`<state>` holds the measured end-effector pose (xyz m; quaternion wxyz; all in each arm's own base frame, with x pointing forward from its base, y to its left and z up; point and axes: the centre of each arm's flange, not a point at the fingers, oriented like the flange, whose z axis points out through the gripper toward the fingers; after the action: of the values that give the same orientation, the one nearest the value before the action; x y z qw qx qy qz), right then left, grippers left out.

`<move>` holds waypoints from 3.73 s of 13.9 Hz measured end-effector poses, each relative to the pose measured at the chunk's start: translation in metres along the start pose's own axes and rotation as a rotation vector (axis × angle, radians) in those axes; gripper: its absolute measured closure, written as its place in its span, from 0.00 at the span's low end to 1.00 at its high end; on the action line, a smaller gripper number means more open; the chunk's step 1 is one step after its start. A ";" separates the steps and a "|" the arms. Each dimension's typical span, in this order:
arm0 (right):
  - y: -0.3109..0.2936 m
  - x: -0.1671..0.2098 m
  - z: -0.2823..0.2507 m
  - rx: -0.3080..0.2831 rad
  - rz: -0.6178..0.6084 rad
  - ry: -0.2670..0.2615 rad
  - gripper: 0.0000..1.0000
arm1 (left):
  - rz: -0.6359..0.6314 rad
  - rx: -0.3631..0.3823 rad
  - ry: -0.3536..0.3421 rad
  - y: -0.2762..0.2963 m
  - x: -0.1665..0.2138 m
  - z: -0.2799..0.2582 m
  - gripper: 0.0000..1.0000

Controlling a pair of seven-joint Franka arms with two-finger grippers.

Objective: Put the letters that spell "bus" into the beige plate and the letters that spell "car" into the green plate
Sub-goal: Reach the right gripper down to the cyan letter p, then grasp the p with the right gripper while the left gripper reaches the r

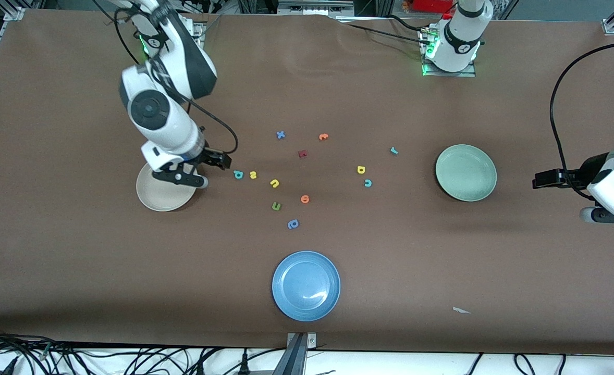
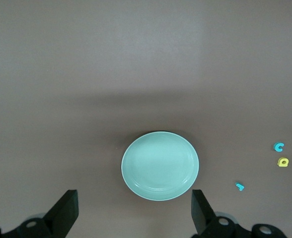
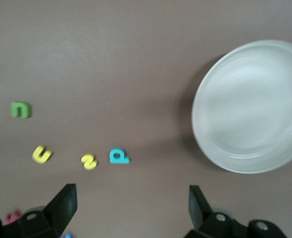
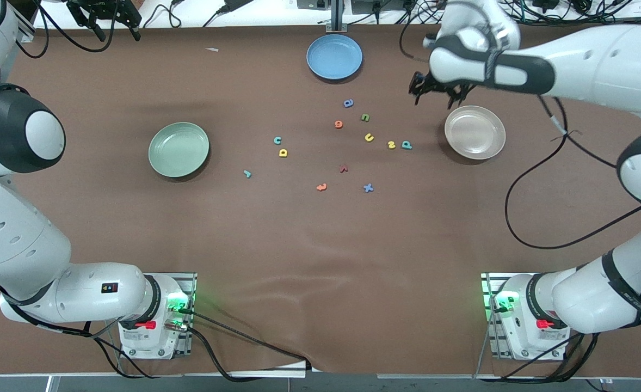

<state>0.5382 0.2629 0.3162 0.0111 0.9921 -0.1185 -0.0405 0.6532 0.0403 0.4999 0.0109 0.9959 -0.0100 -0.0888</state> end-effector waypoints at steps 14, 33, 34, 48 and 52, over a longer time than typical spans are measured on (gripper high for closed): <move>-0.030 -0.036 0.110 0.038 0.858 0.004 0.34 | -0.115 -0.027 -0.058 -0.074 -0.017 0.007 0.00; -0.033 -0.037 0.141 0.036 0.849 0.045 0.73 | 0.018 0.026 -0.219 0.088 -0.014 0.040 0.00; -0.034 -0.037 0.141 0.036 0.847 0.045 0.77 | 0.004 0.028 -0.228 0.092 -0.012 0.045 0.00; -0.011 0.002 0.114 0.006 0.795 0.095 0.19 | -0.034 -0.096 -0.296 0.211 -0.017 0.228 0.00; -0.005 0.006 0.116 0.001 0.797 0.098 0.22 | -0.035 -0.080 -0.277 0.222 -0.081 0.269 0.00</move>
<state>0.5361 0.2653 0.2001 0.0311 0.8693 -0.4931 0.0144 0.5220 -0.1855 0.2549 0.0474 0.9730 0.0094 -0.2258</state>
